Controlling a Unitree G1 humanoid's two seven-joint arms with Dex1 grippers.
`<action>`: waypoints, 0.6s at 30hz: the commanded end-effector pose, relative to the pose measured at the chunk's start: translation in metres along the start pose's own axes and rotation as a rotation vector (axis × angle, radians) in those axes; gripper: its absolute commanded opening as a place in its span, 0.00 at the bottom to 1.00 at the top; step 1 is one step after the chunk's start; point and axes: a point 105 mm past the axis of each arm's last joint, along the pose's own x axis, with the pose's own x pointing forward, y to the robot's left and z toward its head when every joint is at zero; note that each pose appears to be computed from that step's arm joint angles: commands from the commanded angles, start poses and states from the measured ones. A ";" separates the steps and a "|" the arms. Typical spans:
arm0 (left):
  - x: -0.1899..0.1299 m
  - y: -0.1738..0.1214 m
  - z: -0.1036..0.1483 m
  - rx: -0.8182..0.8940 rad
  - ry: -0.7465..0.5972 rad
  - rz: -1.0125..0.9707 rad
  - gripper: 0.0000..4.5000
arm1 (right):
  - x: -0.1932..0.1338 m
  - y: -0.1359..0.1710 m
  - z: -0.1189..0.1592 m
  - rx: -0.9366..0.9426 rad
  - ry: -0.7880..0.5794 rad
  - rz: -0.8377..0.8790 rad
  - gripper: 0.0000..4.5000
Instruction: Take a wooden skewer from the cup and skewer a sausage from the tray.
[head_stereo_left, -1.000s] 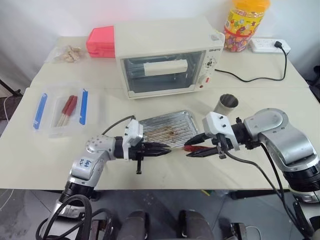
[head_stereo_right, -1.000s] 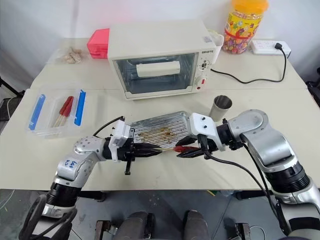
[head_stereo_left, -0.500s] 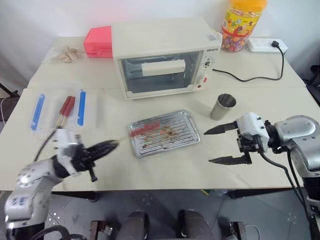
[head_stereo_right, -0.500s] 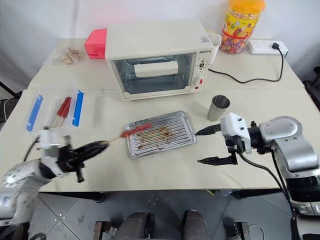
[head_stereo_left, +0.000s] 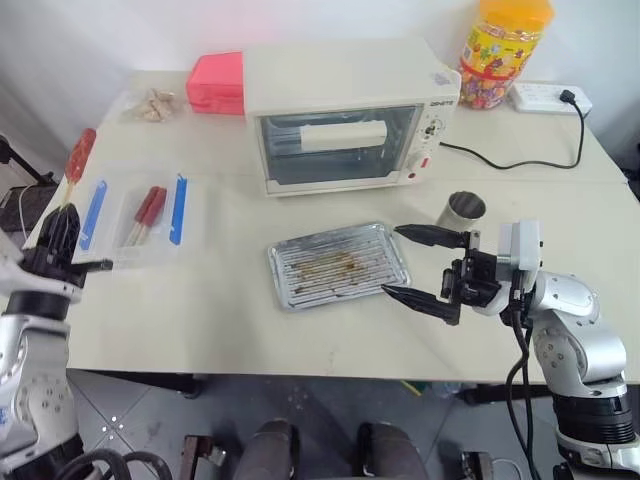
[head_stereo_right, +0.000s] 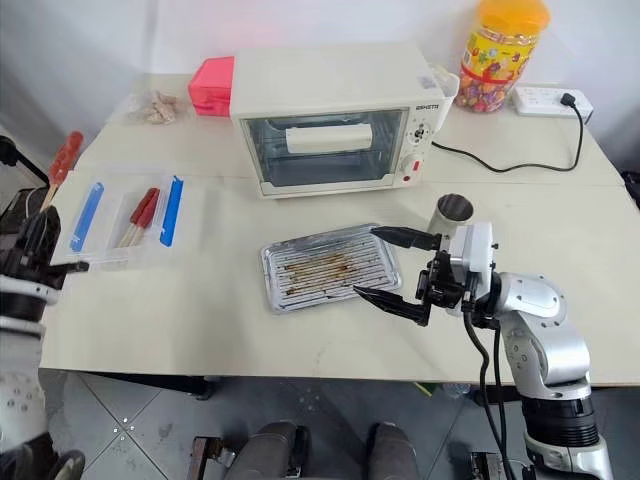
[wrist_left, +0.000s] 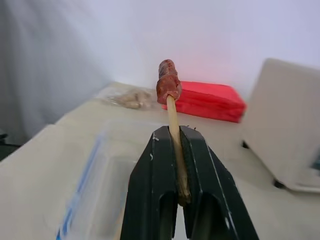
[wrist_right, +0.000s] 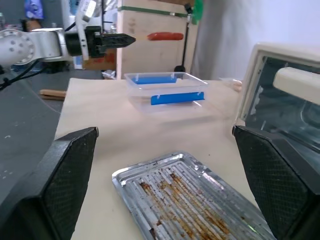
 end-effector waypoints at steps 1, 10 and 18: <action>0.012 0.011 -0.018 0.052 0.101 0.038 0.00 | 0.001 0.002 0.009 -0.067 -0.008 -0.008 0.99; 0.028 0.013 -0.034 0.041 0.144 0.010 0.00 | 0.000 0.008 0.008 -0.092 0.000 -0.016 0.99; 0.018 0.011 -0.025 0.054 0.120 -0.029 0.51 | -0.001 0.016 0.003 -0.072 0.016 -0.001 1.00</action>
